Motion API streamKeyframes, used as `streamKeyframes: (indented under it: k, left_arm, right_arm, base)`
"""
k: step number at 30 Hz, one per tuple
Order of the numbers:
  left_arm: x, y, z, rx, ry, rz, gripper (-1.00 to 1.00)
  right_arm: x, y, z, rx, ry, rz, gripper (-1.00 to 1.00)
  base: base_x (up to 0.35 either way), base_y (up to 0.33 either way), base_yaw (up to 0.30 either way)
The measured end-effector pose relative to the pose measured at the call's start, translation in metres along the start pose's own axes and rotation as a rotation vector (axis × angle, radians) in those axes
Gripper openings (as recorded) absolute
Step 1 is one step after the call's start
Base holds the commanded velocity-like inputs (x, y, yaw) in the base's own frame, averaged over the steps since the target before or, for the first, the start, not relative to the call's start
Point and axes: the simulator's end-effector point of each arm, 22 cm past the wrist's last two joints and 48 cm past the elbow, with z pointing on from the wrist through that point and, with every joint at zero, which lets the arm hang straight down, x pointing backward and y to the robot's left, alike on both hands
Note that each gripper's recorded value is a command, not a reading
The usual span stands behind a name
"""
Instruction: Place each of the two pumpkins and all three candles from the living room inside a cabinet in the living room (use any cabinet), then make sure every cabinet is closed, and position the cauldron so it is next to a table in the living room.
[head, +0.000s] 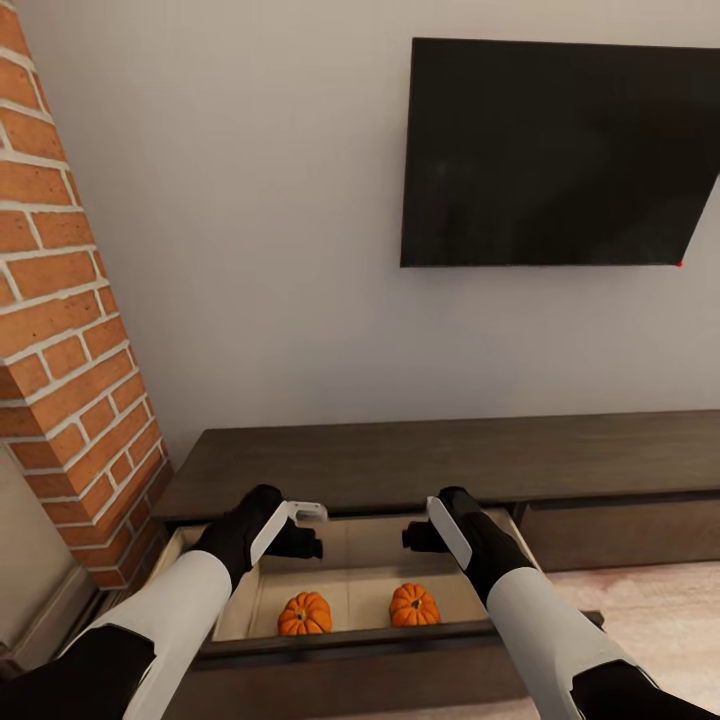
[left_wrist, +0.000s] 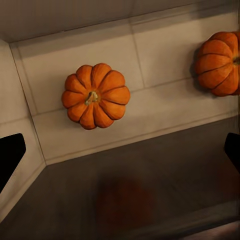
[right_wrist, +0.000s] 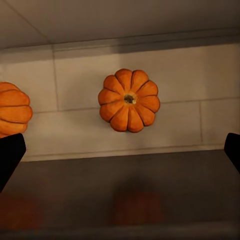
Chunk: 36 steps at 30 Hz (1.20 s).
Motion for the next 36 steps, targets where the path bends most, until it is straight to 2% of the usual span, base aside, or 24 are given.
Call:
streamKeyframes:
  k: [16, 30, 36]
  left_arm:
    - [-0.02, -0.002, -0.031, 0.001, -0.005, 0.001, 1.0]
    - [-0.038, -0.005, -0.064, 0.0, -0.016, 0.004, 1.0]
    - [-0.045, -0.007, -0.076, 0.0, -0.018, 0.004, 1.0]
  right_arm:
    - [-0.021, 0.003, -0.029, -0.006, -0.001, 0.005, 1.0]
    - [-0.041, 0.005, -0.06, -0.006, -0.014, 0.005, 1.0]
    - [-0.049, 0.006, -0.073, -0.006, -0.017, 0.003, 1.0]
  base:
    - [0.0, 0.0, -0.004]
    - [0.0, 0.0, -0.175]
    - [0.0, 0.0, -0.06]
